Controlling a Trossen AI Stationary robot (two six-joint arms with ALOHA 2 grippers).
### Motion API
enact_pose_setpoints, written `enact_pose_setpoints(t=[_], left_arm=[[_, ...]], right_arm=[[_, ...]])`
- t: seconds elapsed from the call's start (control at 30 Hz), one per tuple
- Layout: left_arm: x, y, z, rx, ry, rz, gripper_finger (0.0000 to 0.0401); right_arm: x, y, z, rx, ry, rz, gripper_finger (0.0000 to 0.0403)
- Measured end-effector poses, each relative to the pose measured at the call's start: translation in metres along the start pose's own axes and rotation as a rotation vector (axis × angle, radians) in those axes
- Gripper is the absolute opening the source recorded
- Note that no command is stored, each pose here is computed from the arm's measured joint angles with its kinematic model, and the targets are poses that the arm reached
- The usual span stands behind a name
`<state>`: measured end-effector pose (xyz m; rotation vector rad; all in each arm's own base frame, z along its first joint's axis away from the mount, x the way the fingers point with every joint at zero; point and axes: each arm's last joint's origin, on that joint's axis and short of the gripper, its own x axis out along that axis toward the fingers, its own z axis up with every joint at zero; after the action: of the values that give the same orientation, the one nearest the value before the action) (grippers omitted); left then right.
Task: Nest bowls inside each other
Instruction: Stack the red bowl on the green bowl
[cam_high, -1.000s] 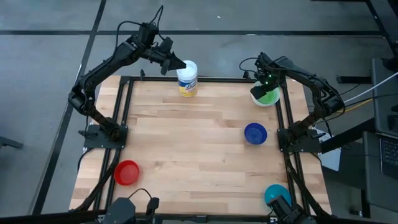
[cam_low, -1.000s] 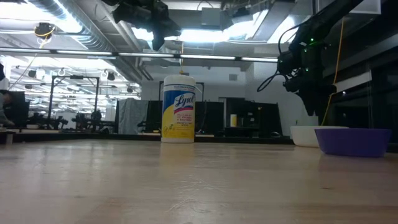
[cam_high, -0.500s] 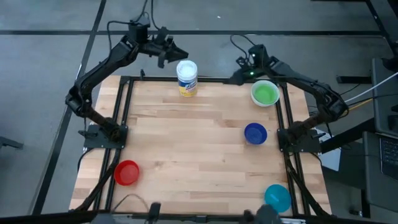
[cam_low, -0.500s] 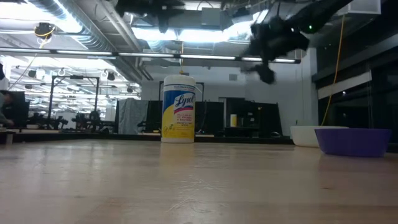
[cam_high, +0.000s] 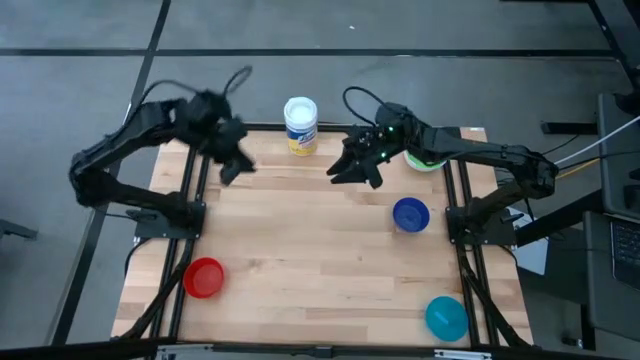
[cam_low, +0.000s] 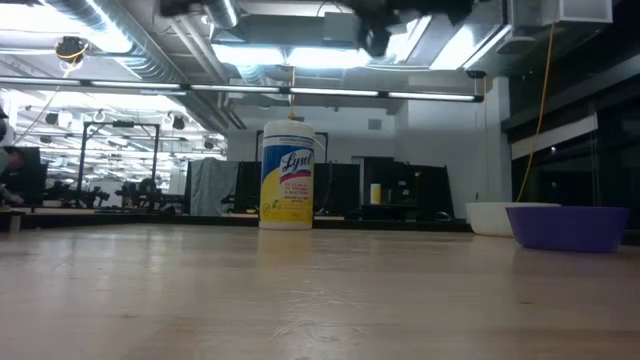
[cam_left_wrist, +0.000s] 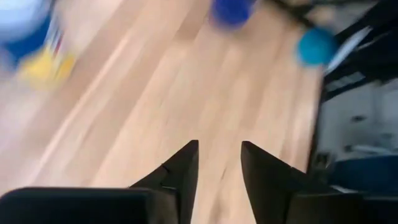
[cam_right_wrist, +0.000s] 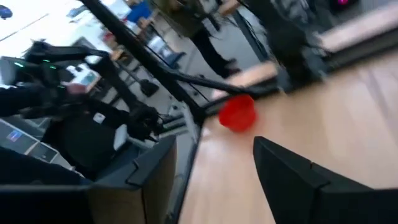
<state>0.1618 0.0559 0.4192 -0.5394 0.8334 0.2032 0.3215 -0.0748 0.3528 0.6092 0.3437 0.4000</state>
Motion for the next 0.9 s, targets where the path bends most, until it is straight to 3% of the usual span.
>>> enact_pose_setpoints(t=[0.2, 0.43, 0.63, 0.9], left_arm=[[-0.008, -0.026, -0.050, -0.132, 0.223, 0.176, 0.0136], [0.034, -0.048, -0.097, -0.143, 0.407, 0.227, 0.0135], [0.077, -0.063, -0.140, -0.108, 0.565, 0.158, 0.0141], [0.091, -0.065, -0.180, -0.063, 0.663, 0.195, 0.0163]], right_arm=[[0.010, 0.031, 0.012, -0.082, -0.048, 0.056, 0.0226], [0.018, 0.050, 0.012, -0.129, -0.048, 0.090, 0.0214], [0.023, 0.057, 0.008, -0.109, -0.034, 0.114, 0.0208], [0.026, 0.063, 0.007, -0.074, -0.032, 0.136, 0.0217]])
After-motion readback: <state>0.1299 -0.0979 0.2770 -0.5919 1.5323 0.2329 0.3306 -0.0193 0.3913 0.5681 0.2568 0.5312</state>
